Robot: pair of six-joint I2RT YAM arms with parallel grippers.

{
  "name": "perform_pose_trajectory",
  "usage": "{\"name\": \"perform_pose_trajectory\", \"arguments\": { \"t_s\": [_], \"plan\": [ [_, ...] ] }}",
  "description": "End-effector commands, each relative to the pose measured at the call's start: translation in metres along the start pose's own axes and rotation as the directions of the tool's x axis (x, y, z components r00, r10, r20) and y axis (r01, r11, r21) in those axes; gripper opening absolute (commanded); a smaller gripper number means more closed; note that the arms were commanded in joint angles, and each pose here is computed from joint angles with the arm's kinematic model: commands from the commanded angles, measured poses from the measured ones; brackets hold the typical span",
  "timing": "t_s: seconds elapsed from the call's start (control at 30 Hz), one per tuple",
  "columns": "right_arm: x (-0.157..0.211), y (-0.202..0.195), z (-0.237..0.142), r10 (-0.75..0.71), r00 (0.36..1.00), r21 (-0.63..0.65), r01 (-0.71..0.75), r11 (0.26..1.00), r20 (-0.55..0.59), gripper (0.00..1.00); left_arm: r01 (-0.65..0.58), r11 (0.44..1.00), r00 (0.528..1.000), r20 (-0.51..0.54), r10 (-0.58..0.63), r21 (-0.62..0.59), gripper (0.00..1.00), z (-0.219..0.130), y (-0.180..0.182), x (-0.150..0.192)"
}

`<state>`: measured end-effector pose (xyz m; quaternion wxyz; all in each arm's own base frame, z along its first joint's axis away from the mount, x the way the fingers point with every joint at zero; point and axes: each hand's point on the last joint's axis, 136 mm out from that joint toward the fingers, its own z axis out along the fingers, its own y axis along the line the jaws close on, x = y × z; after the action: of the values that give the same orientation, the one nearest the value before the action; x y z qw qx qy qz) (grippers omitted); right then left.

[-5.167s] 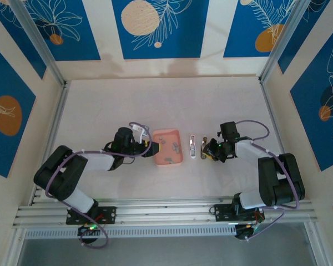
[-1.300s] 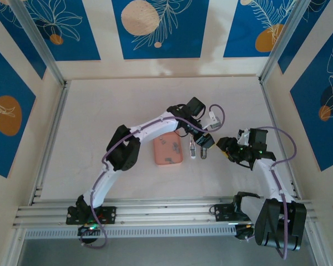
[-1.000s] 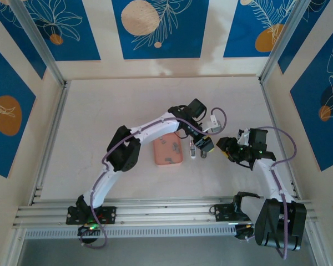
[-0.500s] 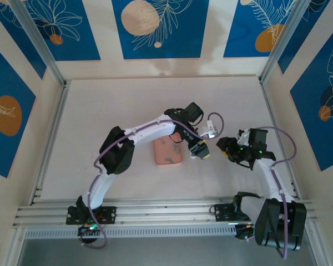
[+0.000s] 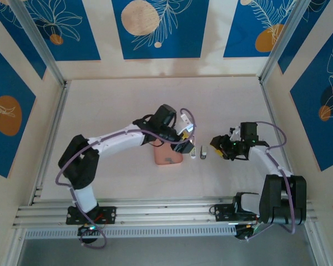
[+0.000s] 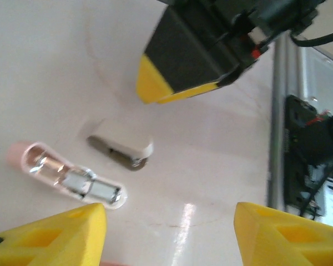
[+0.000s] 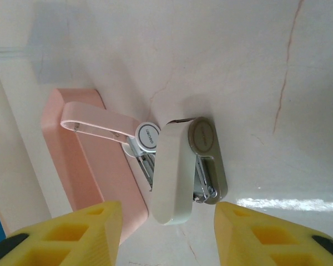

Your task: Load the staples into the stapler

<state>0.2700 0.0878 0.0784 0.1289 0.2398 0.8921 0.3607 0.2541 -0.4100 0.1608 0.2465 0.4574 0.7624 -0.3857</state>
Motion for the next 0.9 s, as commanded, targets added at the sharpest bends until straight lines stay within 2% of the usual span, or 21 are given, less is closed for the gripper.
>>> {"name": "perform_pose_trajectory", "arguments": {
  "t_s": [0.0, 0.23, 0.87],
  "plan": [
    [0.002, 0.012, 0.006, -0.041, 0.998, -0.019, 0.04, 0.999, -0.044, 0.47, 0.029, 0.996, 0.993, 0.112, -0.019, -0.088, 0.62, -0.009, 0.014, -0.008],
    [0.017, 0.003, 0.022, -0.026, 0.992, 0.035, 0.03, 0.999, -0.125, 0.44, 0.083, 0.974, 0.988, 0.146, -0.053, -0.209, 0.62, -0.017, 0.037, 0.017],
    [0.036, -0.019, 0.03, 0.022, 0.981, 0.145, 0.006, 0.989, -0.191, 0.26, 0.087, 0.97, 0.989, 0.134, -0.057, -0.225, 0.62, -0.016, 0.041, 0.028]
  ]
}}
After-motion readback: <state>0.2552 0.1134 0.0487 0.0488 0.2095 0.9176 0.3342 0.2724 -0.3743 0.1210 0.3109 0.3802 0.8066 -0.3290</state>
